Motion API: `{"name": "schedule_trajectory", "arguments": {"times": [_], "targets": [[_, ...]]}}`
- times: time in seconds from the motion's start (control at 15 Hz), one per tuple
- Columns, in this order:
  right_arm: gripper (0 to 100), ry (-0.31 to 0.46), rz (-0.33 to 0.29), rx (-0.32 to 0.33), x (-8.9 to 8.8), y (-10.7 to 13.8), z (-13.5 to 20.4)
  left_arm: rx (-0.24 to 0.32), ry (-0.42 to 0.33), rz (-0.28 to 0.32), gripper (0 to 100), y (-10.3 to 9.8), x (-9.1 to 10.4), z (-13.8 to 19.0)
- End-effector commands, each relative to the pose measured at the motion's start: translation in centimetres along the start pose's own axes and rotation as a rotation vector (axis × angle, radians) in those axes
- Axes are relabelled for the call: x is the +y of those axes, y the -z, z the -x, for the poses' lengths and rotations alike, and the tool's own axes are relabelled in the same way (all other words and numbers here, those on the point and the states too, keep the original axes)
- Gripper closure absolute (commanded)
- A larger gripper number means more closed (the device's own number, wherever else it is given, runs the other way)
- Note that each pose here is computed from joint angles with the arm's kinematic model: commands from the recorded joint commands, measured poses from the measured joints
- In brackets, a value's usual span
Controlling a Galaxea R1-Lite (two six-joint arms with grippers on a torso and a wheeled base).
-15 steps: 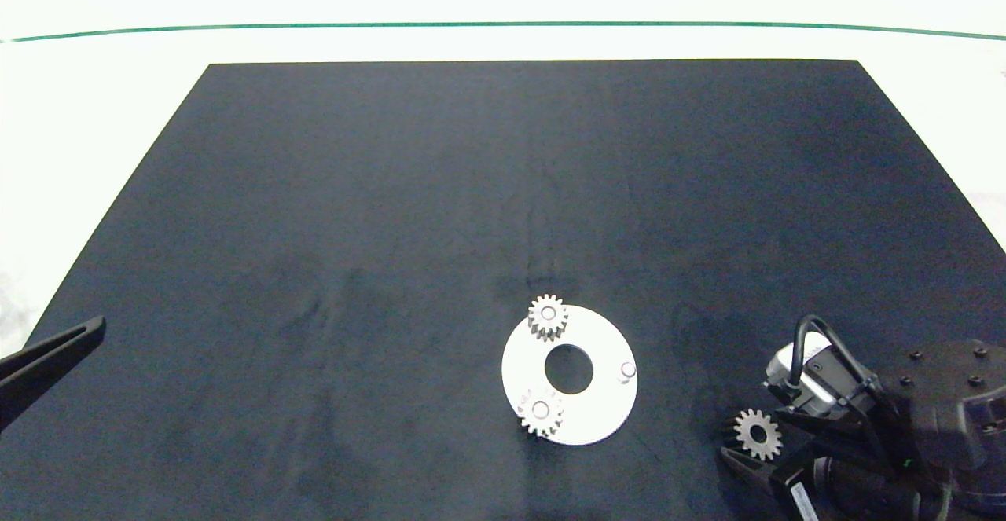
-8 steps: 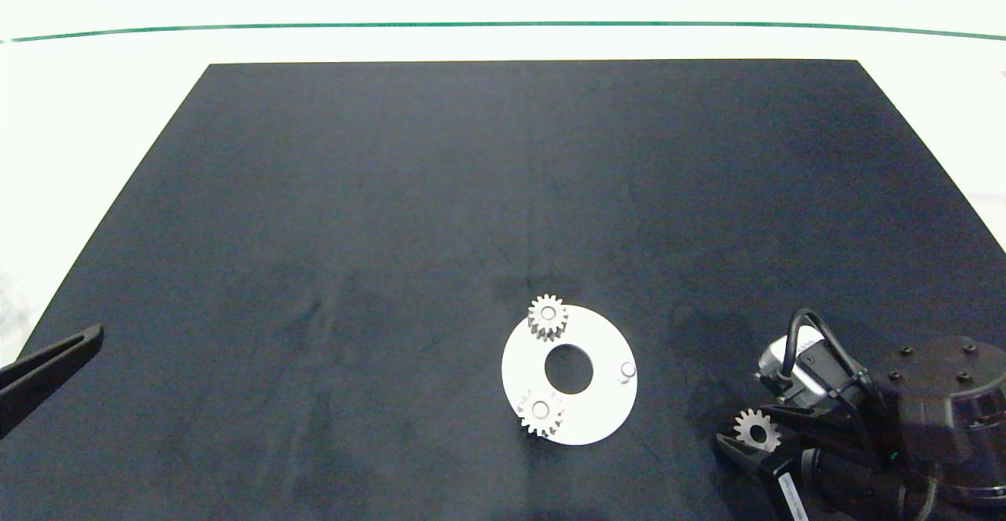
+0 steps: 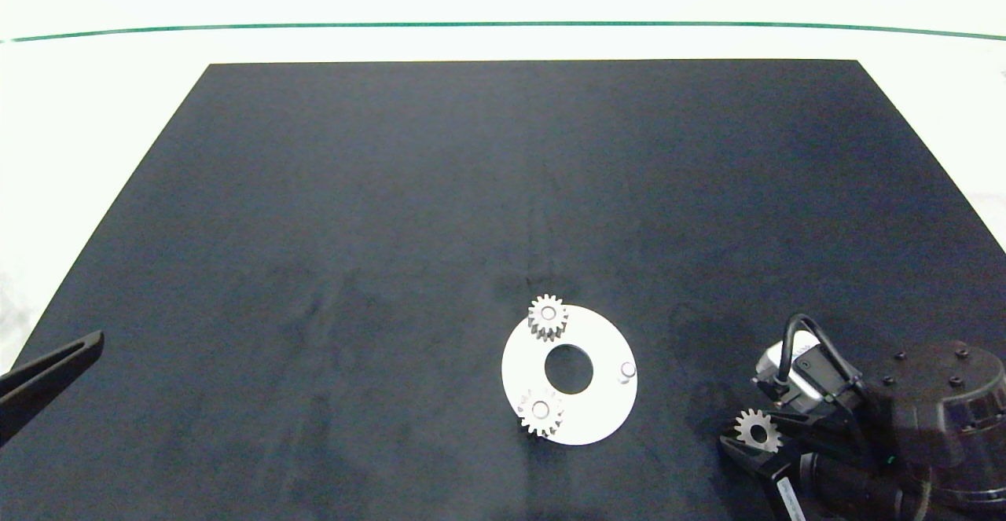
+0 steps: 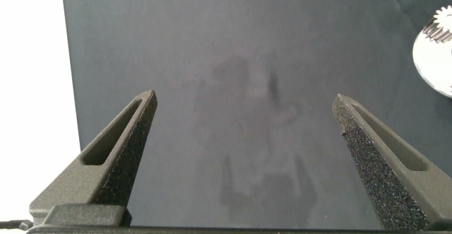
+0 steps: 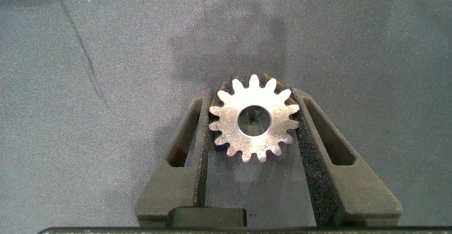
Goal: Install three planetary gears onto the carrier pins
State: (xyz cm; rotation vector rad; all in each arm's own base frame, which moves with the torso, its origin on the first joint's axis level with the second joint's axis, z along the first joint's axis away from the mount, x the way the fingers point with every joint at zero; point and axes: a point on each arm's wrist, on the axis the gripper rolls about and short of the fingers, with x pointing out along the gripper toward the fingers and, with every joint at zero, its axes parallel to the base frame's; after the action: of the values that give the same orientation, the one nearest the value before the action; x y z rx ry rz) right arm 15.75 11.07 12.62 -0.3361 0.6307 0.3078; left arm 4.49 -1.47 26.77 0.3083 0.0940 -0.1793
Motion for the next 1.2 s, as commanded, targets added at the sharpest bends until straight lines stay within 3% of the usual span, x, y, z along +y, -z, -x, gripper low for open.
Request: {"name": "schedule_trajectory", "arguments": {"times": [0.07,0.4,0.6,0.87,1.2], "targets": [[70,0.001,-0.003,-0.004,0.0,0.0,0.0,0.002,-0.002,-0.002,0,0.0,0.0,0.0],[78,0.003,-0.005,-0.012,-0.1,0.0,0.3,0.004,-0.001,-0.003,0,0.2,0.0,0.0],[78,0.004,-0.011,-0.072,-0.5,-0.6,1.5,0.006,-0.002,-0.003,0,0.2,0.0,0.0],[78,-0.001,-0.022,-0.122,-0.7,-2.6,2.8,0.015,0.0,-0.005,0,0.6,-0.1,0.0],[78,-0.049,0.0,-0.152,0.5,-6.1,3.1,0.037,0.008,-0.014,0,1.6,-0.4,0.1]]}}
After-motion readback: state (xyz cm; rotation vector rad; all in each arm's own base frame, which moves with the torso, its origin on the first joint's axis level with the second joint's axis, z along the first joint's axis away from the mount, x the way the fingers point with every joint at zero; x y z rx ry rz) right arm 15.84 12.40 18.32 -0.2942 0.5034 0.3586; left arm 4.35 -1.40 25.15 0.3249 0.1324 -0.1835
